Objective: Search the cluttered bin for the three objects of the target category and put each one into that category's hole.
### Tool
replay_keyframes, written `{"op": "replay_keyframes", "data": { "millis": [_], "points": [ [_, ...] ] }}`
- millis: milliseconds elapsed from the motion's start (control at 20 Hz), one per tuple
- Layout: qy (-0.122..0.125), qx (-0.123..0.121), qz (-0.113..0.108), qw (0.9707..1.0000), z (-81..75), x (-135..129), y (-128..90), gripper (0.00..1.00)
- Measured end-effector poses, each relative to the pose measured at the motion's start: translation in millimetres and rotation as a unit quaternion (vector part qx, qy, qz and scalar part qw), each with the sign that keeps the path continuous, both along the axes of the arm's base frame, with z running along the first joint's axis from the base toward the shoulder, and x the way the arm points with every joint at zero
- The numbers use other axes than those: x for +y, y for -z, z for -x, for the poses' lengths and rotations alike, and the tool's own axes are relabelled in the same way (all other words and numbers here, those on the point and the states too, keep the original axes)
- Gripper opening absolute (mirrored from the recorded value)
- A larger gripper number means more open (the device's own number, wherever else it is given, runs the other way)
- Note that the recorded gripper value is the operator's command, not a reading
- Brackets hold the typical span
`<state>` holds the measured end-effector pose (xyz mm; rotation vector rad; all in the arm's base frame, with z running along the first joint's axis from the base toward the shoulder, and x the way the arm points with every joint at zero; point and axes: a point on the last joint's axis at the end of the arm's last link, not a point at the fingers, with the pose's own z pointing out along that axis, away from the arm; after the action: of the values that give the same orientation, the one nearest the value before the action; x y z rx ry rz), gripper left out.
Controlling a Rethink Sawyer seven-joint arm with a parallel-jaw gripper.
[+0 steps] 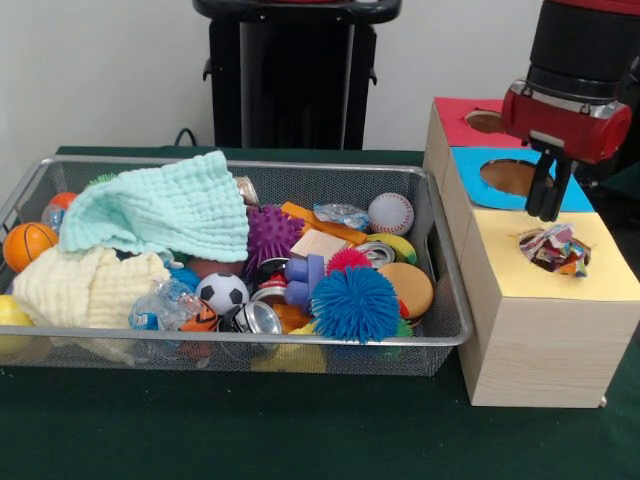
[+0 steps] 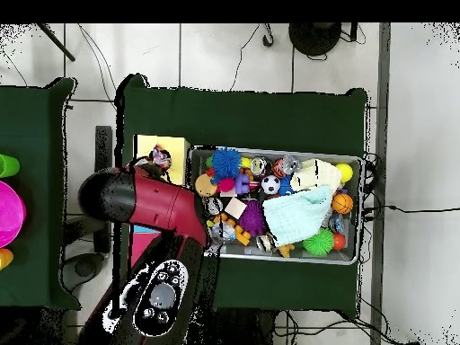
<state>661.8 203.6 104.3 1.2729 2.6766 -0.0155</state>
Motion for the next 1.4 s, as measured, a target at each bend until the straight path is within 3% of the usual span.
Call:
{"op": "replay_keyframes", "data": {
  "millis": [400,700,1050,1400],
  "points": [
    [0.003,0.02,-0.017,0.9996,6.7,3,-25,0.0],
    [0.012,0.009,-0.021,0.9997,-2.1,-14,-48,0.0],
    [0.037,-0.002,-0.017,0.9992,-12.6,-59,-64,0.0],
    [0.054,-0.01,0.0,0.9985,-13.8,-114,-60,0.0]
  ]
}}
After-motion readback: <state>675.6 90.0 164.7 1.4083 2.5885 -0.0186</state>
